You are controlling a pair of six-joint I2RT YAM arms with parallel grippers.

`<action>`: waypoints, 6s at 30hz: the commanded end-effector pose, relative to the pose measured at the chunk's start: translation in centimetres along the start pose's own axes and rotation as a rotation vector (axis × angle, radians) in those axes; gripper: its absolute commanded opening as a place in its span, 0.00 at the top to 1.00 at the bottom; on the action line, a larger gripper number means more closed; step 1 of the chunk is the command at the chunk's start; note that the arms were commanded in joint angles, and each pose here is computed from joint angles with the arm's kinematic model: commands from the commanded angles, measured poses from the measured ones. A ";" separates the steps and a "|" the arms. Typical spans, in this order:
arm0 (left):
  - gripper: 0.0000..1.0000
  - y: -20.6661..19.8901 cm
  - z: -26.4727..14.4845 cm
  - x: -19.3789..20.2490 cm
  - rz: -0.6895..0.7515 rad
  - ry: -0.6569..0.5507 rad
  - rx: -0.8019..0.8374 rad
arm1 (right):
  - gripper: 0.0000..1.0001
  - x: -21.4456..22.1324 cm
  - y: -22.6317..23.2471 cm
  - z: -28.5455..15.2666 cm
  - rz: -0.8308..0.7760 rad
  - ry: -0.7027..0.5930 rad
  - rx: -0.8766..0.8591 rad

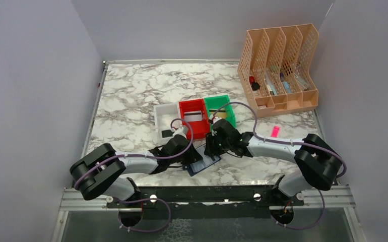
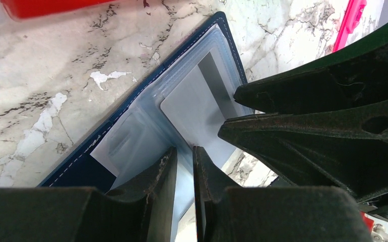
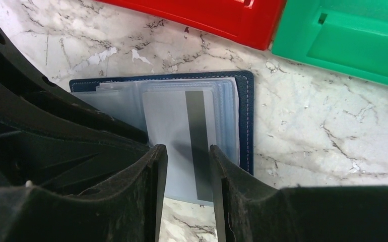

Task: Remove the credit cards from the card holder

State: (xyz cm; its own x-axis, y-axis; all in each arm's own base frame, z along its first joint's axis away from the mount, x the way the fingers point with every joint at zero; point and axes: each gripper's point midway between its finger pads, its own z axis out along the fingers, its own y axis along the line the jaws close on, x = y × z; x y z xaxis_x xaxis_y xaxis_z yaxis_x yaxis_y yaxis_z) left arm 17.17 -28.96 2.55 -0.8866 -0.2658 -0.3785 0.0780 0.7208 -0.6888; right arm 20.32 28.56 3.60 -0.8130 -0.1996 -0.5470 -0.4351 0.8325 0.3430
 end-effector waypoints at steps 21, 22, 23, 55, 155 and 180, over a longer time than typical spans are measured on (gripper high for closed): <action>0.65 1.3 0.1 0.2 0.035 0.001 -0.064 | 0.76 3.5 -0.8 -0.6 0.009 0.109 -0.014; 0.64 1.3 0.0 0.1 0.035 -0.002 -0.062 | 0.76 3.9 -0.8 -0.6 0.020 0.117 -0.019; 0.63 1.2 0.0 0.0 0.034 -0.005 -0.061 | 0.77 4.2 -0.6 -0.6 0.031 0.125 -0.033; 0.92 2.6 -1.6 0.1 0.026 -0.034 -0.084 | 0.89 5.3 -2.4 0.8 0.134 0.138 0.070; 1.00 2.9 -6.0 -3.2 0.081 -0.132 -0.136 | 0.63 -0.1 3.2 -2.7 0.063 0.010 -0.165; 1.00 -0.4 -9.6 -7.5 0.158 -0.297 -0.090 | 0.62 -2.1 3.3 -4.0 0.004 -0.093 -0.168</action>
State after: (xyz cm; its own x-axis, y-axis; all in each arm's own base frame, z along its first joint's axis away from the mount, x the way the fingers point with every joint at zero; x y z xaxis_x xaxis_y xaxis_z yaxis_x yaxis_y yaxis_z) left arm 18.19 -20.52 8.58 -0.7496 -0.2948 -0.5926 0.0931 0.8394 -0.5354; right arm 18.48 29.78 6.56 -0.8305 -0.1766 -0.5283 -0.4591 0.7541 0.4696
